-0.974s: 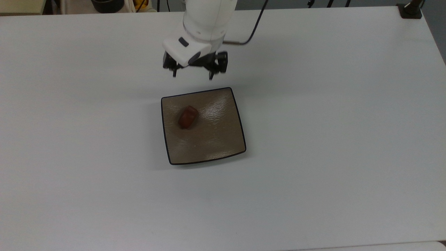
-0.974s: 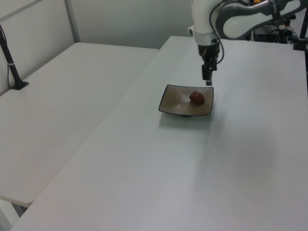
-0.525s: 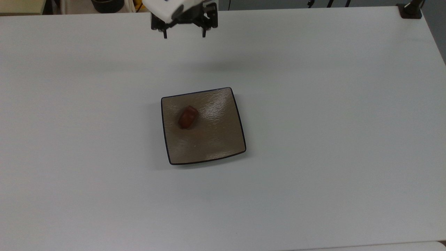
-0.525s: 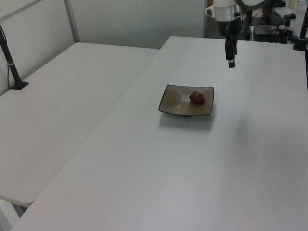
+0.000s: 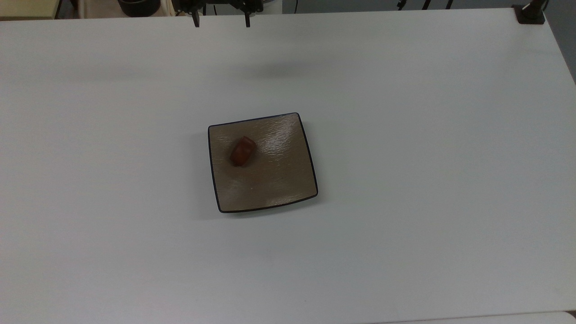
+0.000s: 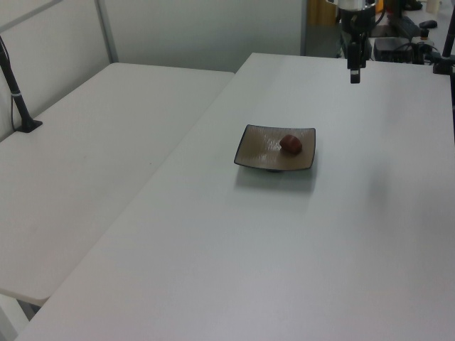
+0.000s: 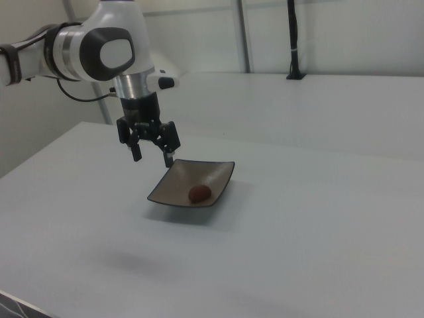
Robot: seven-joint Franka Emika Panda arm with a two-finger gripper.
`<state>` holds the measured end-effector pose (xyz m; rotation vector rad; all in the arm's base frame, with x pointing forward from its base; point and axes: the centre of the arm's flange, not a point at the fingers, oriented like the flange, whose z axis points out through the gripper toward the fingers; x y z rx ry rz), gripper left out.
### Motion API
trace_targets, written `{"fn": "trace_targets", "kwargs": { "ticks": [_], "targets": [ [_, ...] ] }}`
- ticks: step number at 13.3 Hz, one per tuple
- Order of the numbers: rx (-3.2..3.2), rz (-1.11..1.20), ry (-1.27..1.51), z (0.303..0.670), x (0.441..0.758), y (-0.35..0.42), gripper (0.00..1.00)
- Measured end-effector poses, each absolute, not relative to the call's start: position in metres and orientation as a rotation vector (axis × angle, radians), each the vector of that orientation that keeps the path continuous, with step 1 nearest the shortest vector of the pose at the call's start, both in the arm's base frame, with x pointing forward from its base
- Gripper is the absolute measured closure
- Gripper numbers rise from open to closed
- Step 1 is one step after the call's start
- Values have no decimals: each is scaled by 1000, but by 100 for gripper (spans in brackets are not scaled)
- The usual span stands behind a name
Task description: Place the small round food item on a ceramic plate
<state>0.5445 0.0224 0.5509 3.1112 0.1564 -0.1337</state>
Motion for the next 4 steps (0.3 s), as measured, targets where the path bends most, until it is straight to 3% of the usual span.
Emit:
{"fn": "trace_targets", "kwargs": {
  "ticks": [4],
  "targets": [
    [3140,-43,129,547,552,21,0]
  ]
}}
